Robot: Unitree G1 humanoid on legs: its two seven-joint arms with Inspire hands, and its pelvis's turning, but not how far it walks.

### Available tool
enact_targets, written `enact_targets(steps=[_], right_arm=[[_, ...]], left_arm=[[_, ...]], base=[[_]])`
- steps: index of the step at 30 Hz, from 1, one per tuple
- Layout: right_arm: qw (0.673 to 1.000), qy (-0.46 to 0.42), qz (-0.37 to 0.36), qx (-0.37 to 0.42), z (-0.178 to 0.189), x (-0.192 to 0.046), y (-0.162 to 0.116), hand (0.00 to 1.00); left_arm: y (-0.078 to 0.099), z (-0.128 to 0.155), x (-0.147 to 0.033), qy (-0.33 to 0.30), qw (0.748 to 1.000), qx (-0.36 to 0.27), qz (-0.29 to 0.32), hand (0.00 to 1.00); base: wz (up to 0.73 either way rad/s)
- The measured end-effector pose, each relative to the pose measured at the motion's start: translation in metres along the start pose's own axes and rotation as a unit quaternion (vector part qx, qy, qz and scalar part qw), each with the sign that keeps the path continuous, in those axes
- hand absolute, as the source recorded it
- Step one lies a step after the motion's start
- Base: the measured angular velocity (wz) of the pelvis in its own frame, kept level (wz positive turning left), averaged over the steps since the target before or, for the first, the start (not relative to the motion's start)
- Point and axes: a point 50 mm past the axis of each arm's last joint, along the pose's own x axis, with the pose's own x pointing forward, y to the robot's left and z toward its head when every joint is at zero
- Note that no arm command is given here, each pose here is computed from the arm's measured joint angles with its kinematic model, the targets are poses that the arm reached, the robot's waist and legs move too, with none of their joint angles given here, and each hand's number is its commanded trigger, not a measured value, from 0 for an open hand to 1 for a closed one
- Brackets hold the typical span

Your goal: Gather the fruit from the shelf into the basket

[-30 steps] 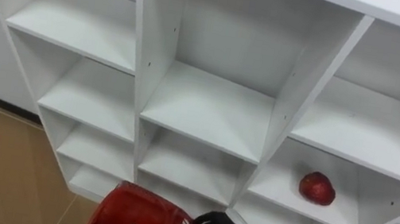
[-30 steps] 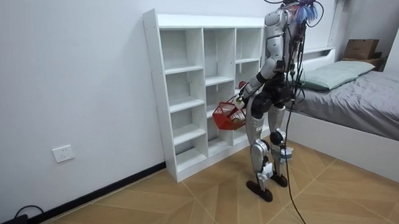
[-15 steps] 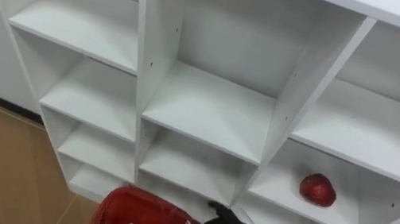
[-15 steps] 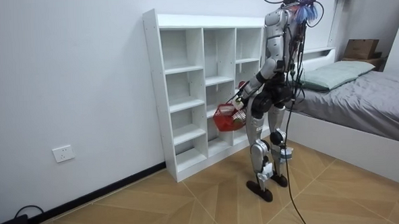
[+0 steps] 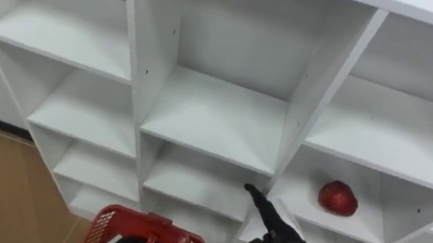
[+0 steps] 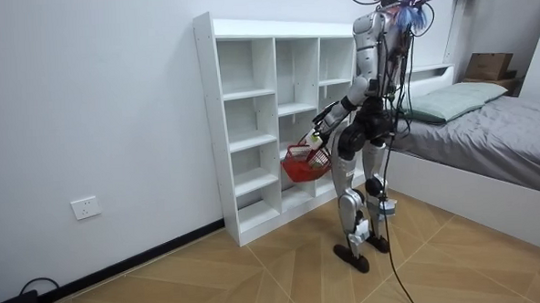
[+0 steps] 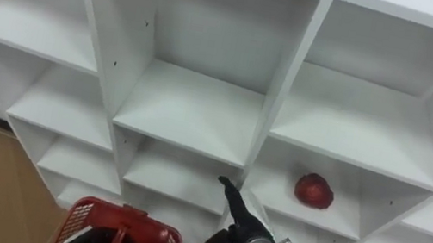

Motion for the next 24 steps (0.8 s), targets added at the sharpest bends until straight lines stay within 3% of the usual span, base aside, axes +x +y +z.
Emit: enact_targets(steps=[12,24], right_arm=[[0.997,-0.052,-0.059,-0.018,0.017,-0.009,-0.026,0.00],[0.983,-0.132,-0.128,-0.010,0.051,-0.024,-0.056,0.00]], left_arm=[[0.011,-0.002,-0.001,-0.002,1.000,-0.012,0.028,1.00],[0.007,0.001,0.001,-0.006,0.999,-0.017,0.031,1.00]], base=[[-0.11],[-0.14]])
